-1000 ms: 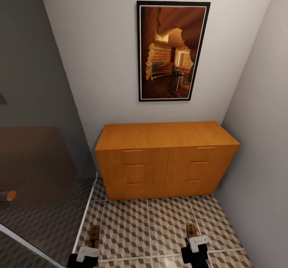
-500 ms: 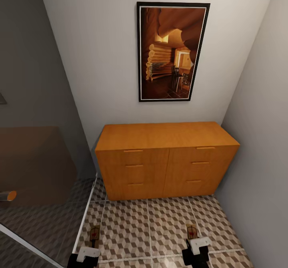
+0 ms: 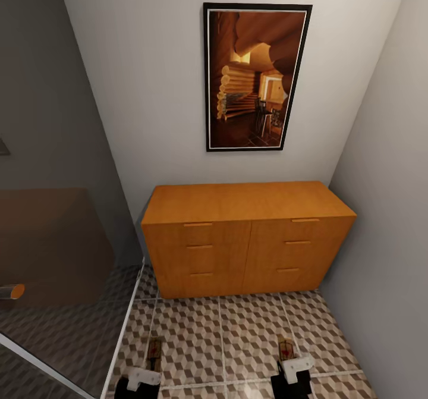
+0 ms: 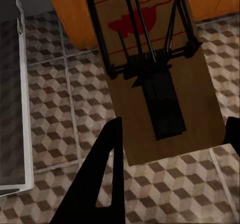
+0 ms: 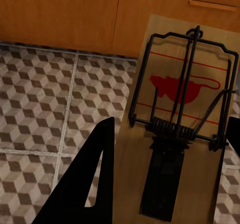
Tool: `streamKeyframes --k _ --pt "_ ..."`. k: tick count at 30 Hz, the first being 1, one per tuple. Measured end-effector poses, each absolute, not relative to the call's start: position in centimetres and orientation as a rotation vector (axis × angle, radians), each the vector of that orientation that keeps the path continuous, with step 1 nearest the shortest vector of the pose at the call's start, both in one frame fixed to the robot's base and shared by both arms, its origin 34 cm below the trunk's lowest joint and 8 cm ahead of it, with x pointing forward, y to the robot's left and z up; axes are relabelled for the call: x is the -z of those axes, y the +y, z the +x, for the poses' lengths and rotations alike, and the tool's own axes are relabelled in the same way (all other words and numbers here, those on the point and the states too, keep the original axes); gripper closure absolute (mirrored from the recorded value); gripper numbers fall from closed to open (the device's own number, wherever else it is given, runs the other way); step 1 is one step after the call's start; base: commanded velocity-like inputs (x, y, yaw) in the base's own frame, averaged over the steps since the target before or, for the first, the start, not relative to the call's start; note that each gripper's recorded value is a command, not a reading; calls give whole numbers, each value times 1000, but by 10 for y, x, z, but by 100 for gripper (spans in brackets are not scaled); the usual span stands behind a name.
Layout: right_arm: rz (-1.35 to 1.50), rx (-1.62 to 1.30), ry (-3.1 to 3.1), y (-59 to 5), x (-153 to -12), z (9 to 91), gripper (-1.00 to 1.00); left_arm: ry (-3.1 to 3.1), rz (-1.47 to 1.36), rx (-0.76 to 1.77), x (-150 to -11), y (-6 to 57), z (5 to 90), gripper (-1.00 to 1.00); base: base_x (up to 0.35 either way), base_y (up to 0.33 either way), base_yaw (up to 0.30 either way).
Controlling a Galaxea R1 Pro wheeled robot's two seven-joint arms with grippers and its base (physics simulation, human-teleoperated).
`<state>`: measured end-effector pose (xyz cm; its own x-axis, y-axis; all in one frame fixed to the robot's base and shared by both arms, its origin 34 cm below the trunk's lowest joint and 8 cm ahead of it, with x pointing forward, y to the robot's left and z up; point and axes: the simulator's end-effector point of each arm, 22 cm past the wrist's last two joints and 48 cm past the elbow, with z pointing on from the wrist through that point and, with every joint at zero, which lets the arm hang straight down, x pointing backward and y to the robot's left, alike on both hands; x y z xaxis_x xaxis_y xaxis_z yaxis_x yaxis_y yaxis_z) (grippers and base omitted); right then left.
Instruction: Take the four mousetraps from the cabinet in the bathroom and place them on the bathroom floor. Make sure all four end up on the same floor surface, and ensure that at least two of them are either under or directly next to the same bathroom sink.
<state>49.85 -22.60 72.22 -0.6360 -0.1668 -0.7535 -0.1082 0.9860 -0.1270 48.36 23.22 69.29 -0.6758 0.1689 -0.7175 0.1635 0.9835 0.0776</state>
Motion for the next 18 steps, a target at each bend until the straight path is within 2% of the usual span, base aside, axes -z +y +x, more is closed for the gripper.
streamKeyframes --k 5,9,18 --pt "-187 84 2267 -224 -722 498 100 2329 229 47 -693 208 482 100 0 0 2" --pt "-185 84 2267 -224 -722 499 100 2359 231 40 -688 212 477 100 -17 0 168" --pt "-185 86 2268 -225 -722 498 100 2432 240 15 -676 223 466 100 -247 0 258"
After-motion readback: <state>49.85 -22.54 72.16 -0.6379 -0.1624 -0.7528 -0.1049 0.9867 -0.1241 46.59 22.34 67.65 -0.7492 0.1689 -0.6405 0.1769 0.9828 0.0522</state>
